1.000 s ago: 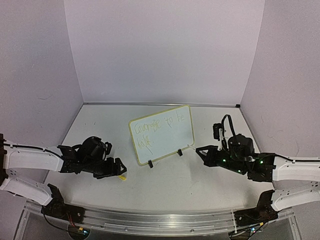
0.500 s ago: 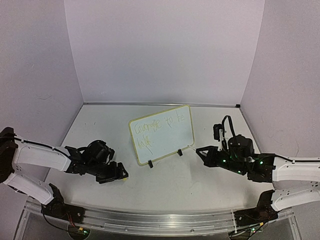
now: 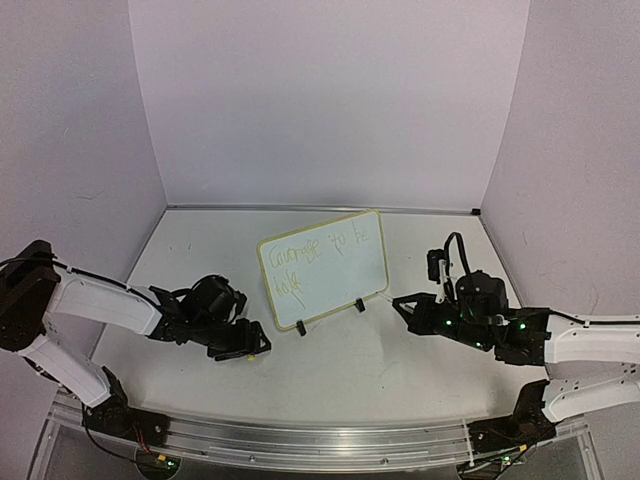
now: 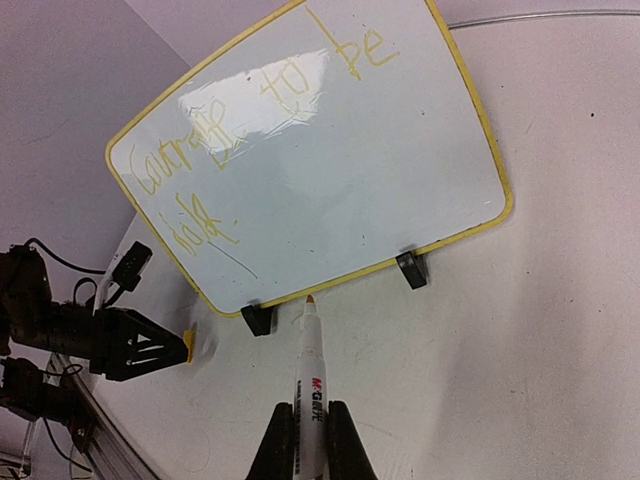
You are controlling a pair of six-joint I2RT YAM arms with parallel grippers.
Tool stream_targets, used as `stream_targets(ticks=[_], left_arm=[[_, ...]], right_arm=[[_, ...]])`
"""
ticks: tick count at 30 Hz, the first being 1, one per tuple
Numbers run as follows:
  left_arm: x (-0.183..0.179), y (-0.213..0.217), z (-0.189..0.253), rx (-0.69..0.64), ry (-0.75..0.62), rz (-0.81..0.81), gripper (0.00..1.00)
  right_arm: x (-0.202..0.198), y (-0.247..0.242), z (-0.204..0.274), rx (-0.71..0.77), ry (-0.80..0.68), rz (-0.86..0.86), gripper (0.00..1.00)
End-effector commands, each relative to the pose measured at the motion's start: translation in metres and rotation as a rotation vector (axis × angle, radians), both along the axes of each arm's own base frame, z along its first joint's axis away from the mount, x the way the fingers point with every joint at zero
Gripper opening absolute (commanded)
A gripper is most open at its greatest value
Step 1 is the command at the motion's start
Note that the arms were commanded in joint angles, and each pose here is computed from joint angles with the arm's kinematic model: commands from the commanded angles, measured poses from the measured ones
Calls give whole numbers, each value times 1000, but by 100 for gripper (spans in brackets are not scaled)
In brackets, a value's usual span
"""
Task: Write a sentence on the whiteboard
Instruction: Pick up the pen cap from the center of the board.
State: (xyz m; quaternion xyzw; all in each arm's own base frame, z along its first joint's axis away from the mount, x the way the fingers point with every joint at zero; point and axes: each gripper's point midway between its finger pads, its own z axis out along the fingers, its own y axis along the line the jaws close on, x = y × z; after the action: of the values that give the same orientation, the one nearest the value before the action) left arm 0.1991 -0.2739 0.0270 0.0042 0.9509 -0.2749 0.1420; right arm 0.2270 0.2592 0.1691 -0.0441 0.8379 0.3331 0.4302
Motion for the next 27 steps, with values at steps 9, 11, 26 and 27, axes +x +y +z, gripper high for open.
stream_targets(ticks=[9, 11, 26, 27], left_arm=[[-12, -16, -20, 317, -84, -216, 62], [-14, -13, -23, 381, -95, -228, 59], [-14, 0, -36, 574, -130, -220, 29], [-14, 1, -37, 575, -128, -221, 28]], right_arm=[[1, -6, 4, 19, -16, -28, 0], [1, -7, 4, 19, -17, -30, 0], [1, -10, 3, 15, -17, -39, 0], [1, -10, 2, 15, -17, -39, 0]])
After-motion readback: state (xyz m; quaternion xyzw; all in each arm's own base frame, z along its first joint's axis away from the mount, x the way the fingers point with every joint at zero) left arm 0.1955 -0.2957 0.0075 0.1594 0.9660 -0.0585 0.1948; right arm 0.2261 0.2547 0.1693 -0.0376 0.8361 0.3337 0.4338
